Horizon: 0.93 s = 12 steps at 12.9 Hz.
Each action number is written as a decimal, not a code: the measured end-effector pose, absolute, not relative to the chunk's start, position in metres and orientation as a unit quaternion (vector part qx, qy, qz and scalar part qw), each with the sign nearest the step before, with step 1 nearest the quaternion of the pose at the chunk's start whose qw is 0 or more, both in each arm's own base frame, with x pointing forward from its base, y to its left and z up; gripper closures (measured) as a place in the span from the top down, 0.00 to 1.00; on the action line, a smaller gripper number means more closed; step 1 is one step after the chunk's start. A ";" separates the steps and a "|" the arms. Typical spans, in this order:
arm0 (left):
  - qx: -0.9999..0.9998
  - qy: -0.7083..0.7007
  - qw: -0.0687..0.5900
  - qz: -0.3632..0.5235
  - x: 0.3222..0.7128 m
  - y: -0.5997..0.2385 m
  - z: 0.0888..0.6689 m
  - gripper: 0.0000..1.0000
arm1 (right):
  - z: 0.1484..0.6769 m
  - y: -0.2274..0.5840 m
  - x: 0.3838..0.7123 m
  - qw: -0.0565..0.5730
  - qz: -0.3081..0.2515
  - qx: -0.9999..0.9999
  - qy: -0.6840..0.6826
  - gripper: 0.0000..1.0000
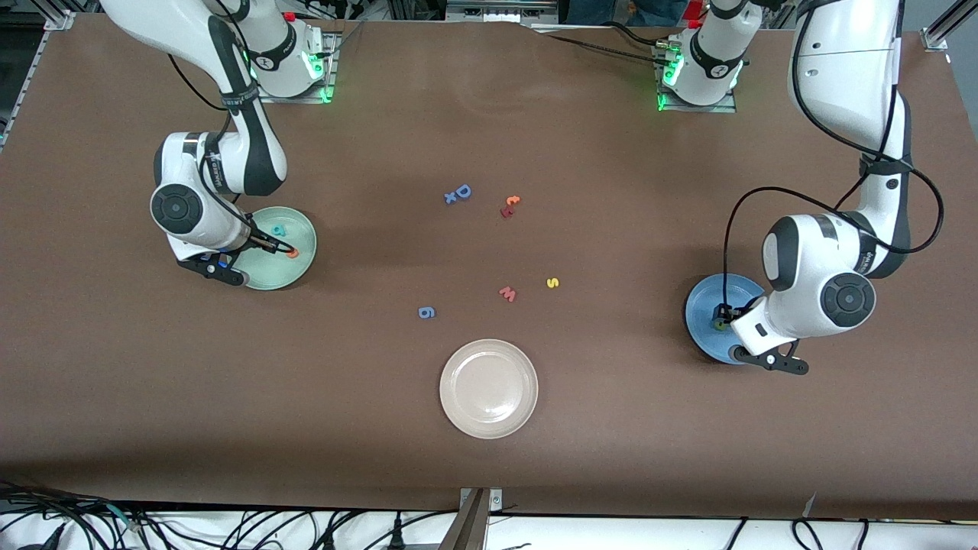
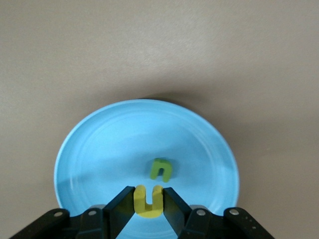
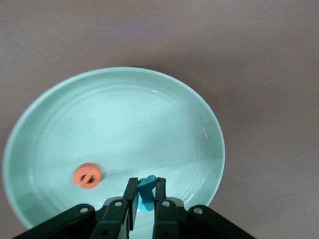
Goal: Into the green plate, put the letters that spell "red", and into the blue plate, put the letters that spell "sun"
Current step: 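Open the right gripper over the green plate while the left gripper releases the u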
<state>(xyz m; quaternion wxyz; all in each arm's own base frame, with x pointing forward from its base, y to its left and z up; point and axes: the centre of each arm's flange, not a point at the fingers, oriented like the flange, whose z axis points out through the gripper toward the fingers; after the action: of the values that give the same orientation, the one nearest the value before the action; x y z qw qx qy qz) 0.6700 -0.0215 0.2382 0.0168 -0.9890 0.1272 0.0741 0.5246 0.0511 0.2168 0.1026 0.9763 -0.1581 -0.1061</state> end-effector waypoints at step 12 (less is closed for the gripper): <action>-0.970 0.240 -0.003 0.045 0.676 0.020 0.211 0.56 | 0.275 0.072 0.567 0.096 -0.113 0.980 -0.131 0.99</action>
<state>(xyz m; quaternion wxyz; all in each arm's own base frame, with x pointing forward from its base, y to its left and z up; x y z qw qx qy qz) 0.6764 0.0201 0.2112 -0.0031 -0.9696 0.2405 0.0447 0.5674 0.0718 0.2751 0.0963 0.9801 -0.1313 -0.1133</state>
